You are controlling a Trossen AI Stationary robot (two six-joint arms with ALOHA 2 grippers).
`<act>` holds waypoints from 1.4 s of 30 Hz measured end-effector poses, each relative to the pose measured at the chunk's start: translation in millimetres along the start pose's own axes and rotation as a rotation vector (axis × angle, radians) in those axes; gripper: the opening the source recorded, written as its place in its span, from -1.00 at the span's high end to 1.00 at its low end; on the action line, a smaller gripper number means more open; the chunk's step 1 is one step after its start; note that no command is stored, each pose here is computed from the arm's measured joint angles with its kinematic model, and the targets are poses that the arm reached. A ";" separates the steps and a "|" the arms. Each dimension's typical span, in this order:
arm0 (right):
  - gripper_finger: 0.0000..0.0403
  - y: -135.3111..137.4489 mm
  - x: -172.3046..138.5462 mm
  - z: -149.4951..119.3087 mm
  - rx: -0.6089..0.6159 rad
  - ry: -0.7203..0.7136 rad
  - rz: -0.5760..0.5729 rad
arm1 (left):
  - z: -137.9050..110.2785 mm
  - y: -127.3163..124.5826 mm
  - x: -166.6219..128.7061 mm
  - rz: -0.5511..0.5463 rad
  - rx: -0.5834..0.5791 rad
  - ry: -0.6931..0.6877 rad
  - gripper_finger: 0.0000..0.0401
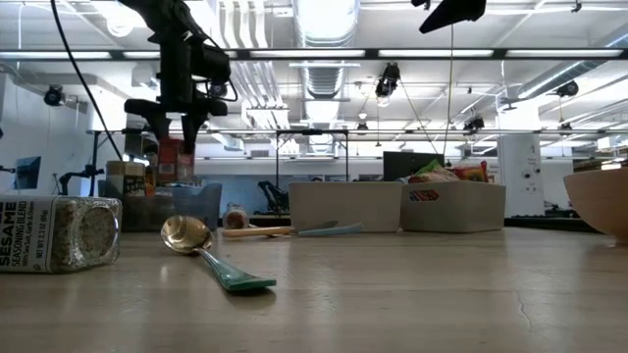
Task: Pick & Place Food Item
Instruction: Put the red seasoning can into the black bin
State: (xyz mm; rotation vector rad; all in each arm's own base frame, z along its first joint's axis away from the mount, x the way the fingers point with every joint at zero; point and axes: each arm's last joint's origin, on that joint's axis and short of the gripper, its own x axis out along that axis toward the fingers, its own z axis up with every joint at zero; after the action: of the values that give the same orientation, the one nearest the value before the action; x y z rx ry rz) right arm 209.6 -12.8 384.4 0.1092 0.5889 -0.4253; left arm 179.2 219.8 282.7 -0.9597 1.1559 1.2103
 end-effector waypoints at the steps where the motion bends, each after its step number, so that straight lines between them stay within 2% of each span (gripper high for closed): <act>1: -0.98 0.1 0.5 -0.4 0.000 0.001 0.000 | -0.2 0.1 0.1 0.001 -0.025 0.002 -0.03; 6: -0.98 0.5 3.4 -3.5 0.002 0.011 -0.003 | -0.2 0.1 0.1 0.001 -0.144 0.002 -0.03; 16: -0.98 2.0 9.1 -9.5 0.030 0.036 0.015 | -0.1 3.5 12.9 0.021 -0.291 -0.007 -0.03; 22: -0.98 3.3 9.1 -4.4 0.036 -0.016 0.028 | -11.1 5.5 36.5 0.044 -0.305 0.068 -0.03; 26: -0.98 3.3 8.6 -3.1 0.025 -0.029 0.031 | -14.5 5.2 43.7 0.020 -0.308 0.089 -0.03; 42: -0.98 3.5 8.5 -2.8 0.010 -0.031 0.038 | -8.2 13.2 48.0 0.011 -0.353 0.069 -0.03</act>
State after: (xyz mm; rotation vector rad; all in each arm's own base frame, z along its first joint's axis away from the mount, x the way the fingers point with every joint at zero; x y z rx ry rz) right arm 216.0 -12.0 377.2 0.1227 0.5534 -0.3920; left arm 164.2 222.4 234.6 -1.2682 1.0192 1.4281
